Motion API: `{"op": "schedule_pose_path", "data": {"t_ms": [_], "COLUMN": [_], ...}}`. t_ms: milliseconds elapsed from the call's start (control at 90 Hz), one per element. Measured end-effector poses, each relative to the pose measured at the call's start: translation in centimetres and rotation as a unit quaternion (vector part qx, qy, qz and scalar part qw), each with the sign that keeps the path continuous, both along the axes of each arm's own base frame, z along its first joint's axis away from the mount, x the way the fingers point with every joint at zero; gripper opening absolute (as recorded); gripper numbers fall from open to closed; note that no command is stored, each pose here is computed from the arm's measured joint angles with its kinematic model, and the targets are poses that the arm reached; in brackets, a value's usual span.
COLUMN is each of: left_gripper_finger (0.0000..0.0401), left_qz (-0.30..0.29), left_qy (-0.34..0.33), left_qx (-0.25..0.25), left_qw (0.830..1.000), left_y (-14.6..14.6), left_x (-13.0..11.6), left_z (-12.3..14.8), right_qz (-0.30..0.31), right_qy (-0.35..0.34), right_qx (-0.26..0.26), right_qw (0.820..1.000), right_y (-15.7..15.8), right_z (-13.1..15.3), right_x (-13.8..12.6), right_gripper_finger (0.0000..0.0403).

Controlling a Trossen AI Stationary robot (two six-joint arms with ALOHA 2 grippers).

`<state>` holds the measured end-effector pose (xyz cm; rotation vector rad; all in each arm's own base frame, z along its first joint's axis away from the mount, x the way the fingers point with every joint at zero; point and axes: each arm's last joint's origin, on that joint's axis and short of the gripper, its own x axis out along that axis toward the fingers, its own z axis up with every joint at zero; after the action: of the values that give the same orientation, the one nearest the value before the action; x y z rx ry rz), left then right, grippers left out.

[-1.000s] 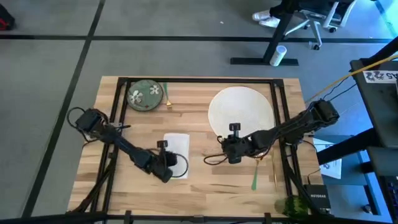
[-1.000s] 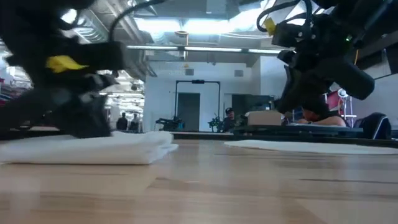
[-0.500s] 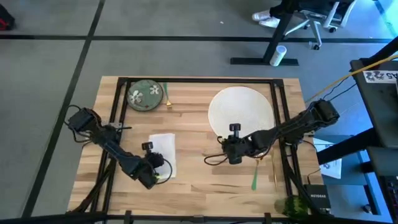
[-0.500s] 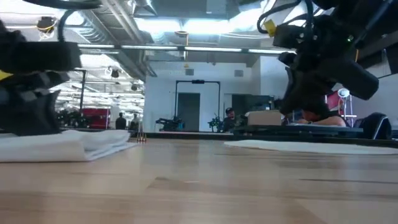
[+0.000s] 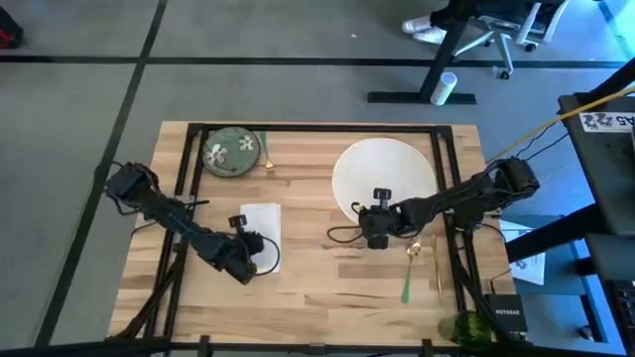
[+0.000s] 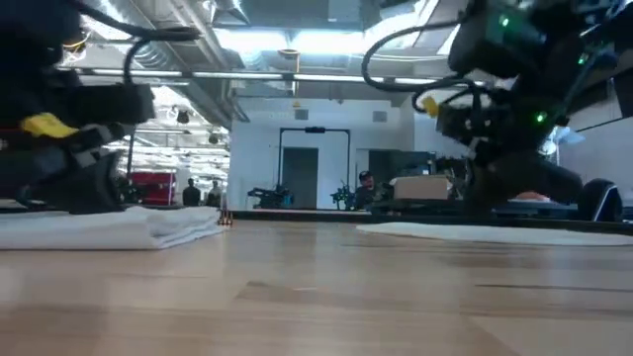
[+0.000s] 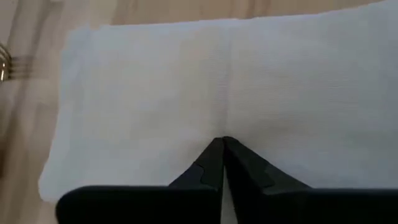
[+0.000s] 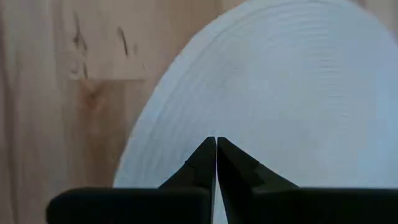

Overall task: Set table place
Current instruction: Adjust the white table napkin and white table mat closer together

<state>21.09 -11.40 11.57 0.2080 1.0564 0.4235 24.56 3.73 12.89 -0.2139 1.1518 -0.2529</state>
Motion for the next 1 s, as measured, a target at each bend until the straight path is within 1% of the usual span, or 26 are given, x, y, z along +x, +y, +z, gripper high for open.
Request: {"op": "schedule_pose_path", "data": {"t_ms": [78, 189, 356, 489, 644, 856, 933, 1000], "left_gripper_finger": [0.0, 0.0, 0.0, 0.0, 0.0, 0.0, 0.0, 0.0], "left_qz": [0.0, 0.0, 0.0, -0.001, -0.001, -0.001, -0.002, -0.005], "left_qy": [-0.003, 0.001, 0.004, 0.006, 0.007, 0.01, 0.01, 0.009], "left_qx": [-0.001, 0.0, -0.003, -0.003, -0.003, -0.004, -0.004, -0.004], "left_qw": [1.0, 1.0, 1.0, 1.0, 1.0, 1.0, 1.0, 1.0], "left_y": [0.4, 0.6, 0.6, 0.6, 0.6, 0.6, 0.6, 0.4], "left_x": [0.3, 0.2, 0.2, 0.1, 0.1, 0.1, 0.0, 0.0], "left_z": [-0.1, -0.2, -0.3, -0.3, -0.3, -0.3, -0.3, -0.3], "right_qz": [0.009, 0.022, 0.055, 0.079, 0.108, 0.17, 0.197, 0.208], "right_qy": [-0.013, -0.032, -0.075, -0.096, -0.098, -0.104, -0.103, -0.103], "right_qx": [0.036, 0.067, 0.136, 0.176, 0.19, 0.218, 0.211, 0.186], "right_qw": [0.999, 0.997, 0.986, 0.976, 0.971, 0.955, 0.952, 0.955], "right_y": [0.0, 0.3, 1.0, 1.5, 2.5, 4.1, 4.7, 5.1], "right_z": [-0.5, -0.5, -1.1, -1.9, -2.6, -1.7, -0.9, 0.2], "right_x": [0.0, 0.3, 1.7, 3.2, 4.9, 7.5, 8.2, 8.7], "right_gripper_finger": [0.0, 0.0, 0.0, 0.0, 0.0, 0.0, 0.0, 0.0]}}
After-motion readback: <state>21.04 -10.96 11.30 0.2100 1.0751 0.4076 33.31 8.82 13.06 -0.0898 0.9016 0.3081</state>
